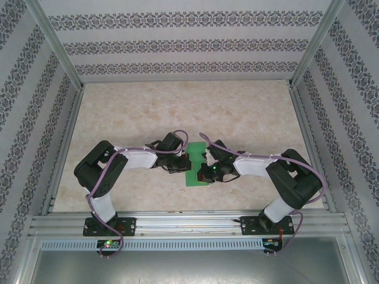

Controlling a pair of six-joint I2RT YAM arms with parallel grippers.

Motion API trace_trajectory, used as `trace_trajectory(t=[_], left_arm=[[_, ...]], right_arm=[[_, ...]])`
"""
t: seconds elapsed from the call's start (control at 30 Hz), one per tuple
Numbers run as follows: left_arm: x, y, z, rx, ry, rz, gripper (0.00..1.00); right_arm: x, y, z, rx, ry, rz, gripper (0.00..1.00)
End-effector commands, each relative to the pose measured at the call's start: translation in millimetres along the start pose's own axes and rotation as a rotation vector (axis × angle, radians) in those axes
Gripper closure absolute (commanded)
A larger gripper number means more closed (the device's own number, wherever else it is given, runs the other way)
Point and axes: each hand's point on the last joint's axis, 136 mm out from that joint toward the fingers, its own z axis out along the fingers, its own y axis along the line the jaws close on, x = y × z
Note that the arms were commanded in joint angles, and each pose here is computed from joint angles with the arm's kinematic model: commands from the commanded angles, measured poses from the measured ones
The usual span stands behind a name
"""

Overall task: Fold a paper plane with a square sheet of paper (fold left side to right side)
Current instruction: First fold the square sheet of paper in half at the center of the table.

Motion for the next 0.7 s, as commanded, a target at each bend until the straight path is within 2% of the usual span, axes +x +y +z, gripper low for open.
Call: trace_trajectory(t=[0.0,0.3,0.67], left_arm=[[-22,28,0,-0.093,-0.066,-0.019,1.0],[-61,39,-12,-0.168,-0.148,0.0,1.0],[-99,57,-15,-0.185,-0.204,-0.037,1.0]], right_arm=[[40,-77,11,0.285,0.098,0.088,1.0],[42,-83,10,0.291,0.101,0.097,1.0],[44,-88,8,0.285,0.102,0.111,1.0]])
